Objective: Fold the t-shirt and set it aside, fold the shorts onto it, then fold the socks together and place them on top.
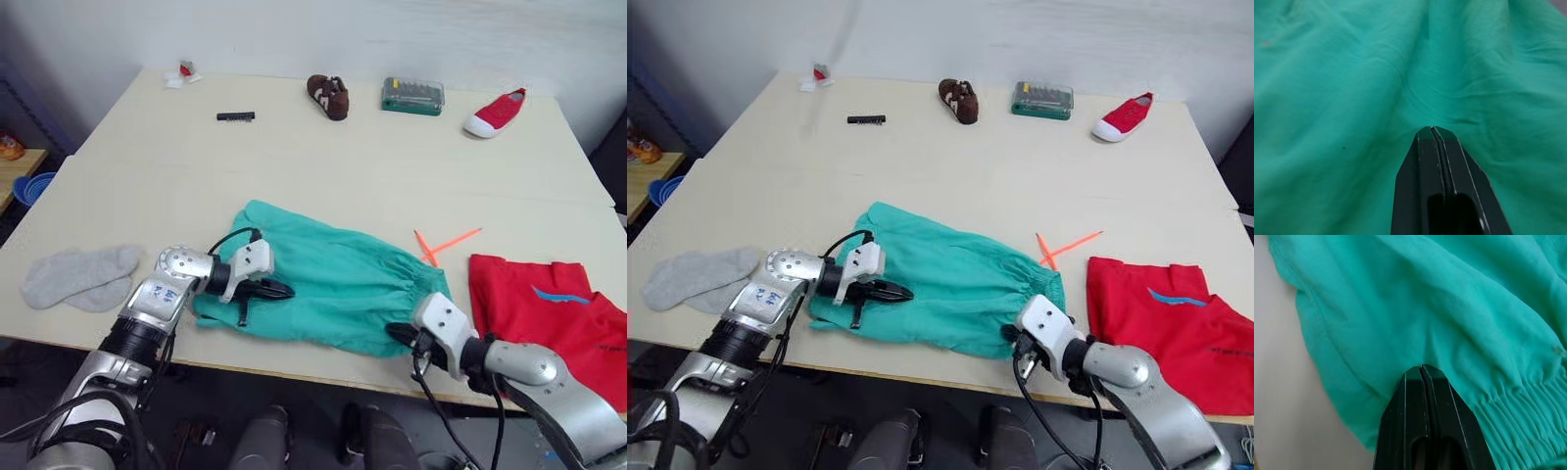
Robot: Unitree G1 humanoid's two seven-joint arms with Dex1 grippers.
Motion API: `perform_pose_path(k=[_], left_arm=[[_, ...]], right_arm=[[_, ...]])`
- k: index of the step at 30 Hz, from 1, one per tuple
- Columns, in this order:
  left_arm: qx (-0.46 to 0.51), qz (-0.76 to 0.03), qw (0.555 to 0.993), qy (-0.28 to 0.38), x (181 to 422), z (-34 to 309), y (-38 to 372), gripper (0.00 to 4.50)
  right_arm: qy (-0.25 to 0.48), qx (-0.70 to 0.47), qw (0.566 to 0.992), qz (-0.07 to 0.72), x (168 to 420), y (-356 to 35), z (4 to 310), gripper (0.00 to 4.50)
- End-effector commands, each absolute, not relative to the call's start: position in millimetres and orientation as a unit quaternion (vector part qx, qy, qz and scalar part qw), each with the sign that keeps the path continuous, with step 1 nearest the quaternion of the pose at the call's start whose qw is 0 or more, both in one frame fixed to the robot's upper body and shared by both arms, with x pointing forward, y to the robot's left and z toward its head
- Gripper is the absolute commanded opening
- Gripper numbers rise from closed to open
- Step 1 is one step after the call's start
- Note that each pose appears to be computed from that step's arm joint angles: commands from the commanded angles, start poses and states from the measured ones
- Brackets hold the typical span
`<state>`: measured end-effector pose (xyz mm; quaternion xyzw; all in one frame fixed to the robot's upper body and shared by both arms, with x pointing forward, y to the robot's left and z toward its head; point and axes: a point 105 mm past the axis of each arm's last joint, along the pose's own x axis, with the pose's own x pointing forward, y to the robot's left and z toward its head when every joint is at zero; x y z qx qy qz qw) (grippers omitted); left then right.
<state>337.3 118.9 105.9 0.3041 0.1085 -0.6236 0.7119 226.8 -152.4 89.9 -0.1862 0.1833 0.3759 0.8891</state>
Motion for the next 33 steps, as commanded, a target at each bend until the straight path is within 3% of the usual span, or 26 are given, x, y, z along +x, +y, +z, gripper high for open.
perform_pose_path(k=[1,4,7,12,17,18,20,27,31,33], left_arm=[[0.292,-0.609,0.727,0.121,342.4,100.4,131.2,0.00],[0.242,-0.627,0.735,0.090,339.9,122.1,122.5,0.00],[0.213,-0.647,0.729,0.070,334.8,137.3,116.4,0.56],[0.227,-0.644,0.726,0.075,336.9,131.5,113.8,2.13],[0.229,-0.637,0.733,0.073,343.0,129.0,110.3,3.74],[0.219,-0.638,0.735,0.068,343.7,132.1,108.5,3.76],[0.205,-0.644,0.734,0.063,344.3,137.4,105.1,3.40],[0.256,-0.635,0.725,0.081,349.7,123.3,107.0,1.32],[0.291,-0.616,0.725,0.102,354.5,103.7,109.4,0.07],[0.303,-0.610,0.725,0.104,355.7,98.8,111.1,0.03]], right_arm=[[0.132,-0.145,0.913,0.357,214.3,-157.5,123.0,0.03],[0.146,-0.051,0.937,0.314,199.0,-170.3,130.9,0.03],[0.193,0.077,0.945,0.253,176.1,-180.9,120.4,0.59],[0.248,0.216,0.920,0.211,157.7,-175.8,104.8,2.32],[0.268,0.312,0.891,0.190,164.4,-169.5,99.2,4.16],[0.273,0.327,0.886,0.186,166.1,-168.7,97.4,4.47],[0.287,0.356,0.871,0.179,169.8,-166.8,91.7,4.50],[0.303,0.395,0.851,0.166,186.4,-163.9,81.5,4.50],[0.307,0.384,0.847,0.205,215.6,-146.9,78.2,4.50],[0.310,0.373,0.851,0.201,226.8,-144.6,74.8,4.50]])
